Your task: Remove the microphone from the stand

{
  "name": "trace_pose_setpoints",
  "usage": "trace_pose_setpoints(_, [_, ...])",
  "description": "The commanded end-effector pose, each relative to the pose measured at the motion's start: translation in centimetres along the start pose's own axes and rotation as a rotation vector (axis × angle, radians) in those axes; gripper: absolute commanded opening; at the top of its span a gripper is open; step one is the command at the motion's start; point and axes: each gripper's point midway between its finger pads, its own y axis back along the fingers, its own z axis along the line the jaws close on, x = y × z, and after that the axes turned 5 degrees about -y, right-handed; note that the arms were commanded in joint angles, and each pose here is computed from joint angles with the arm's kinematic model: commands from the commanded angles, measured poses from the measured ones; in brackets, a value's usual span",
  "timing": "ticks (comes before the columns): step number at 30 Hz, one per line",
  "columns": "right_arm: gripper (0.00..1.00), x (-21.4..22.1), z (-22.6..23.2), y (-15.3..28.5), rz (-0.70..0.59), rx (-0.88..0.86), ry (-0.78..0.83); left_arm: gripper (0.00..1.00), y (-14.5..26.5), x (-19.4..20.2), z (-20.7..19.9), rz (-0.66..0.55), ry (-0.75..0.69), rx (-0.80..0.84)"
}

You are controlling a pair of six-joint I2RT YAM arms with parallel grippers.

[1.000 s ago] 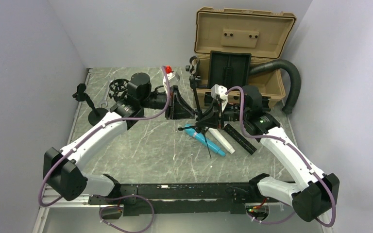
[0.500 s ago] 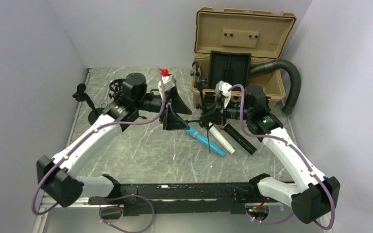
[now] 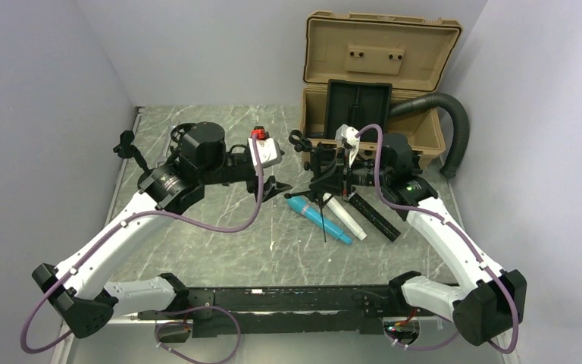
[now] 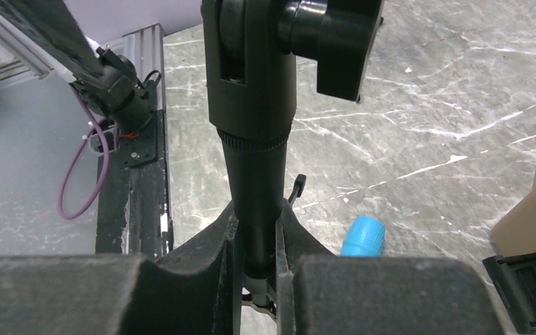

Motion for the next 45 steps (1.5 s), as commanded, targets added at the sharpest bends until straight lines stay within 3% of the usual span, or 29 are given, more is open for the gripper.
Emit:
trace_pose_setpoints(1, [0.00,-3.0,1.1,0.3,-0.085,-0.046,0.089,0.82,-0.3,1.0,1.0,0.049,-0.060,-0.043])
trace_pose_setpoints(11, [0.00,-3.1,1.7,0.0,-0.115,-0.108,0.038,0.88,-3.3,-1.3,-1.3,-0.102,0.223,0.122])
trace_pose_setpoints(24, [0.00,-2.6,1.9,0.1,-0.119,-0.122,0.035,0.91,-4.3,-1.7,-1.4,-0.154,0.307,0.180])
trace_pose_setpoints(39, [0.00,-2.6,2.2,0.1,-0.120,-0.141,0.023,0.76,-2.6,-1.2,-0.3,-0.106,-0.026,0.120])
trace_pose_setpoints(45, [0.00,-2.3,2.2,0.1,-0.119,-0.138,0.025,0.60,-3.3,-0.9,0.0,-0.059,-0.131,0.110])
